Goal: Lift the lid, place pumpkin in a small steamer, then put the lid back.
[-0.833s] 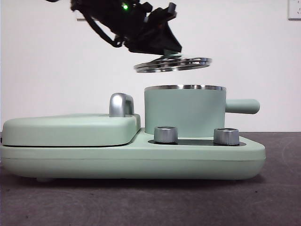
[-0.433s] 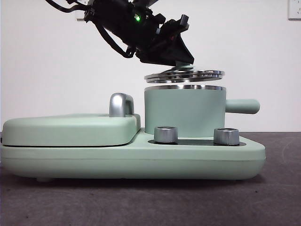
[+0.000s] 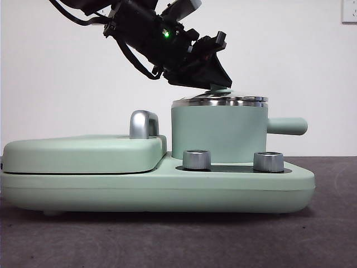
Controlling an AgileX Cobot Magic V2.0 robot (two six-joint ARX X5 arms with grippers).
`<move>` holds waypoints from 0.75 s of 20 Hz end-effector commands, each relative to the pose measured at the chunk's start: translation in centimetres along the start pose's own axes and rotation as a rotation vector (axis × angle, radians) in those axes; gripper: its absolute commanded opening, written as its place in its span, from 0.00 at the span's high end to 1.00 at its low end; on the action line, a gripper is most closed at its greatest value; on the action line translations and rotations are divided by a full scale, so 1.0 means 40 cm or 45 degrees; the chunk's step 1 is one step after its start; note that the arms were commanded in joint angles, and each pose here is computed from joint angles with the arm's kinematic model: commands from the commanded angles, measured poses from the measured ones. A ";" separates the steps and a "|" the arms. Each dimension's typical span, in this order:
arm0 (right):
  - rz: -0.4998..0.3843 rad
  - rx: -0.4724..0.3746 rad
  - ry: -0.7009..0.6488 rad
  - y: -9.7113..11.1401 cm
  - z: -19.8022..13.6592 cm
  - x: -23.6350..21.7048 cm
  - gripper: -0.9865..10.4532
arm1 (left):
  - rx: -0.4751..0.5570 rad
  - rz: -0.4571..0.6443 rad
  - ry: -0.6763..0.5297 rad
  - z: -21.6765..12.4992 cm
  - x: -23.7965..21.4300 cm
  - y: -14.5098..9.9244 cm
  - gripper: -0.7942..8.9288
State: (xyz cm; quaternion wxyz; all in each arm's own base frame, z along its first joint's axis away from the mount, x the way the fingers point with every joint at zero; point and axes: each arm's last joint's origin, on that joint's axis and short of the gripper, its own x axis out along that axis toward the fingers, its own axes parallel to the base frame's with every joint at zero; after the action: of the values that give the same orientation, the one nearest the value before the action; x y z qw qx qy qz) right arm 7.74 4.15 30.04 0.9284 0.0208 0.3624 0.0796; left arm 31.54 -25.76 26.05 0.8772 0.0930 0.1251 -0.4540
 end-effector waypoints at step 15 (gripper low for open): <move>0.010 0.010 -0.015 0.003 0.005 -0.003 0.63 | 0.037 -0.018 0.026 0.068 0.007 0.001 0.91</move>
State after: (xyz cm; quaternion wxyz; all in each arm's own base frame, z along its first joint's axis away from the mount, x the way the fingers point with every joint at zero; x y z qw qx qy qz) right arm 7.74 4.15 30.04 0.9283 0.0208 0.3625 0.0797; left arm 31.84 -26.00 27.74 0.8712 0.1039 0.1552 -0.4540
